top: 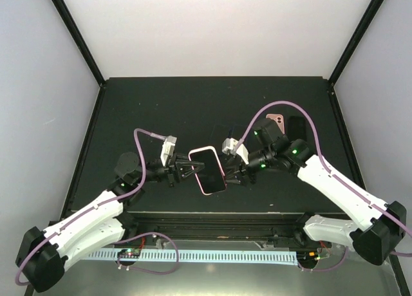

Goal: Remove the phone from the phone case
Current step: Remove the phone case from the phone.

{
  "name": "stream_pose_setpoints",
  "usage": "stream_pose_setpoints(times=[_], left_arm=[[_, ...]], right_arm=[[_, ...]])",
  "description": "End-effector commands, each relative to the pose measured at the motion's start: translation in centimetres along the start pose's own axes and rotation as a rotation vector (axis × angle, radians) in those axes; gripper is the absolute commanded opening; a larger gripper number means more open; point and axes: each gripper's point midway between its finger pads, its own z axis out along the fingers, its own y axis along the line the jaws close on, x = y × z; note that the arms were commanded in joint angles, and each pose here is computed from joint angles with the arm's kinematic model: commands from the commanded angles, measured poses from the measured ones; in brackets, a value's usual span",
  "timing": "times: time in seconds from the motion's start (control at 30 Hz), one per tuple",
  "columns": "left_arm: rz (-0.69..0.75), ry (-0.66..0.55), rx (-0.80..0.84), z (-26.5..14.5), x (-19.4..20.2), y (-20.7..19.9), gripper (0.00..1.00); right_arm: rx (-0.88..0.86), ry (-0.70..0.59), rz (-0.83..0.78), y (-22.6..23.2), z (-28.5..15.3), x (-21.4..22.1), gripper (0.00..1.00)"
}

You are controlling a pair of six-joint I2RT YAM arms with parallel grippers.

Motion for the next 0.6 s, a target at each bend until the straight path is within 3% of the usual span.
stream_pose_setpoints(times=[0.0, 0.07, 0.17, 0.27, 0.37, 0.43, 0.5, 0.57], left_arm=[[-0.109, 0.163, 0.106, 0.9, 4.4, -0.7, 0.02], [-0.113, 0.177, 0.103, 1.2, 4.7, -0.2, 0.01], [-0.107, 0.192, 0.075, 1.5, 5.3, 0.9, 0.02], [-0.092, 0.195, -0.023, 1.7, 5.8, 3.2, 0.02], [-0.077, 0.152, -0.113, 1.8, 4.9, 4.9, 0.02], [-0.06, 0.1, -0.179, 1.8, 3.5, 5.7, 0.03], [-0.039, 0.056, -0.302, 1.5, 1.8, 7.4, 0.09], [-0.005, 0.015, -0.417, 1.1, 0.1, 8.8, 0.28]], right_arm=[[-0.165, -0.247, -0.171, 2.8, -1.3, -7.7, 0.54], [-0.292, -0.261, -0.167, 4.6, -1.7, -7.8, 0.6], [-0.357, -0.269, -0.134, 5.5, -2.1, -8.4, 0.56], [-0.32, -0.275, -0.078, 4.8, -2.0, -8.8, 0.38], [-0.262, -0.279, 0.039, 3.0, -0.9, -7.8, 0.11], [-0.241, -0.296, 0.129, 1.9, -0.1, -6.5, 0.05], [-0.196, -0.318, 0.194, 0.6, 0.3, -5.3, 0.01], [-0.148, -0.321, 0.264, -1.0, 0.7, -4.1, 0.01]])
